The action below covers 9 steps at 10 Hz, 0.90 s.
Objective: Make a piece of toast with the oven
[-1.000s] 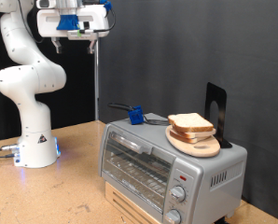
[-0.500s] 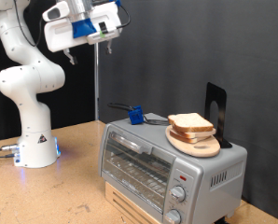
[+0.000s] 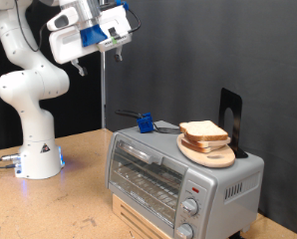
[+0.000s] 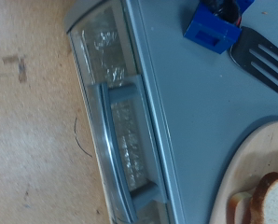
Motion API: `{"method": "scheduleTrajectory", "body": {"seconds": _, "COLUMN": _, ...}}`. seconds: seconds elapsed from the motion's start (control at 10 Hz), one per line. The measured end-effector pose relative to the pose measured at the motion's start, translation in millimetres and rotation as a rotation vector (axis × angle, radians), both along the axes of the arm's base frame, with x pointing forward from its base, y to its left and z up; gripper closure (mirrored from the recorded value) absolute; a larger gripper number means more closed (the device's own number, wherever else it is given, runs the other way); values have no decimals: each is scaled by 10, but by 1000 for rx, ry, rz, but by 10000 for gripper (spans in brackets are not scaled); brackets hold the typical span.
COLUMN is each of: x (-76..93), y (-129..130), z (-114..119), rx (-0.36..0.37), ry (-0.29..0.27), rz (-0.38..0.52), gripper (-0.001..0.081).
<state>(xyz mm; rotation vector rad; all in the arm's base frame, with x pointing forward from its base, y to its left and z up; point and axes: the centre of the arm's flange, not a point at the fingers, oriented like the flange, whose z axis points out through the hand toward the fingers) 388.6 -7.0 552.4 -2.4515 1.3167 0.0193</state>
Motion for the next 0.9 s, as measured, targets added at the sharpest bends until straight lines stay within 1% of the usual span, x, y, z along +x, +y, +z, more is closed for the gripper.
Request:
{"method": "scheduleTrajectory", "body": {"seconds": 0.1, "x": 49, "y": -14, "z": -78, "rx": -2, "ry": -39, "rz": 30, "gripper": -3}}
{"method": "scheduleTrajectory", "body": {"seconds": 0.2, "x": 92, "y": -20, "z": -181, "rx": -9, "ry": -58, "rz": 41, "gripper": -3}}
{"method": "scheduleTrajectory", "body": {"seconds": 0.6, "x": 274, "y": -17, "z": -654, "rx": -43, "ry": -66, "rz": 45, "gripper": -3}}
{"method": "scheduleTrajectory", "body": {"seconds": 0.8, "x": 321, "y": -9, "z": -773, "rx": -41, "ry": -79, "rz": 27, "gripper": -3}}
{"method": "scheduleTrajectory", "body": {"seconds": 0.9, "x": 319, "y": -9, "z": -775, "rx": -41, "ry": -77, "rz": 28, "gripper": -3}}
